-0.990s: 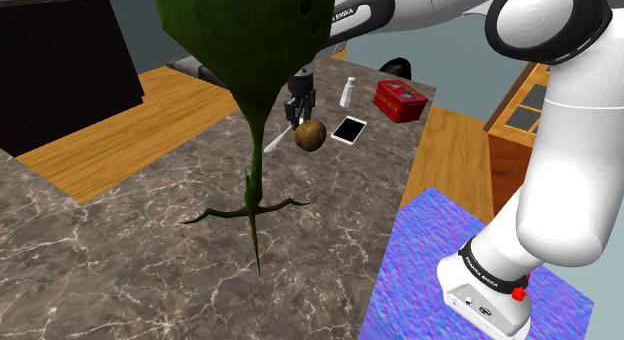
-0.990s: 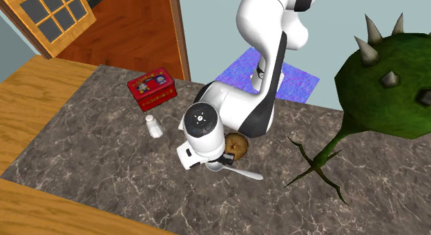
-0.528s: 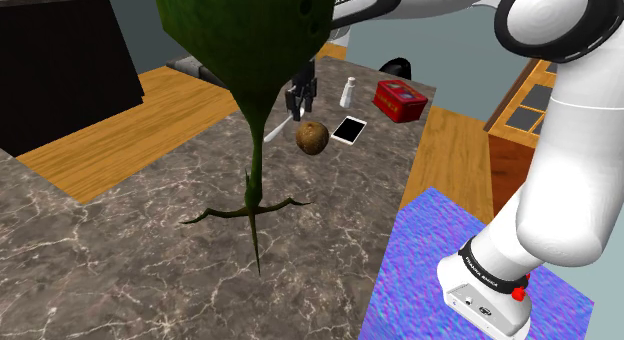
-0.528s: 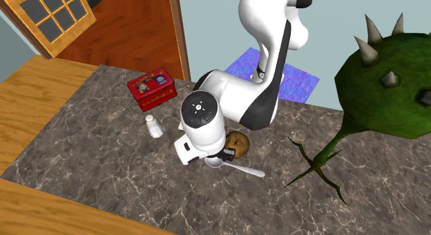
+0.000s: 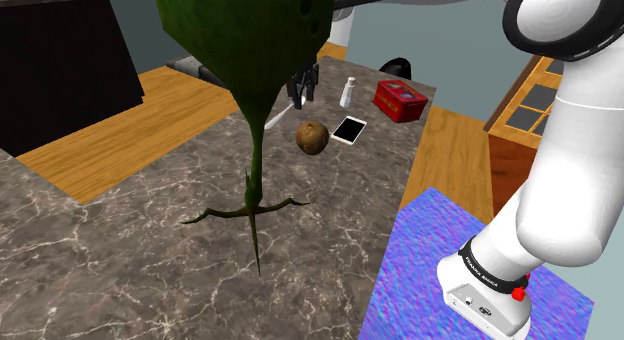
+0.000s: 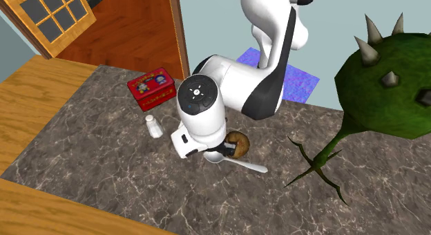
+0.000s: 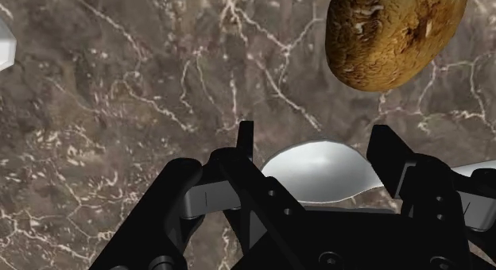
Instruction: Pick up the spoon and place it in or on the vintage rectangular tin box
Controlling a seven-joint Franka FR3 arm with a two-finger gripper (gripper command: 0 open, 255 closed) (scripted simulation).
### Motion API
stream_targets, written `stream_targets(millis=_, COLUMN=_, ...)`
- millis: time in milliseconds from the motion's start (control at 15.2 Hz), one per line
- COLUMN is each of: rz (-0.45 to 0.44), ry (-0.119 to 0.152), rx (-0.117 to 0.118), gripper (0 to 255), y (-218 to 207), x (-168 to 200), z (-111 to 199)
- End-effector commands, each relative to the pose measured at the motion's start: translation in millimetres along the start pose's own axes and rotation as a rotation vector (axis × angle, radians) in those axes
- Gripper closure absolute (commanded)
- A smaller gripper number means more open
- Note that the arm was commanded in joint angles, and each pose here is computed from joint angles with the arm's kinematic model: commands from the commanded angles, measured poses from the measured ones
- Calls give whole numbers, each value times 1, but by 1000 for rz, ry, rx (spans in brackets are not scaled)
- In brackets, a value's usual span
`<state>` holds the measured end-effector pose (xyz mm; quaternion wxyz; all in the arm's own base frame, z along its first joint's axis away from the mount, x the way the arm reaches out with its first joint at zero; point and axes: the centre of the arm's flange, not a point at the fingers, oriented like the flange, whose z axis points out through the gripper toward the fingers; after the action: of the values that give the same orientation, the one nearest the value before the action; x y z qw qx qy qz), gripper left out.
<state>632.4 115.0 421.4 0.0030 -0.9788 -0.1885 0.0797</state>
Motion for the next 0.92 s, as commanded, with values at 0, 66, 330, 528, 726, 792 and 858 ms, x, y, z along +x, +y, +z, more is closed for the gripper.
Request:
stream_targets(millis=0, rz=0, ry=0, rx=0, gripper=255, y=-1, x=-1, z=-11)
stream_targets(millis=66, rz=0, ry=0, rx=0, gripper=255, y=-1, x=-2, z=-16)
stream_targets(millis=330, rz=0, ry=0, rx=0, gripper=255, y=-2, x=-6, z=-37)
stream_targets(millis=528, rz=0, ry=0, rx=0, gripper=255, y=-2, x=-8, z=-53)
stream_targets(millis=726, rz=0, ry=0, rx=0, gripper=255, y=-3, x=-10, z=-68)
stream_targets(millis=792, rz=0, ry=0, rx=0, gripper=255, y=-3, x=-11, z=-73)
stream_targets(millis=858, rz=0, ry=0, rx=0, gripper=255, y=-3, x=-12, z=-79)
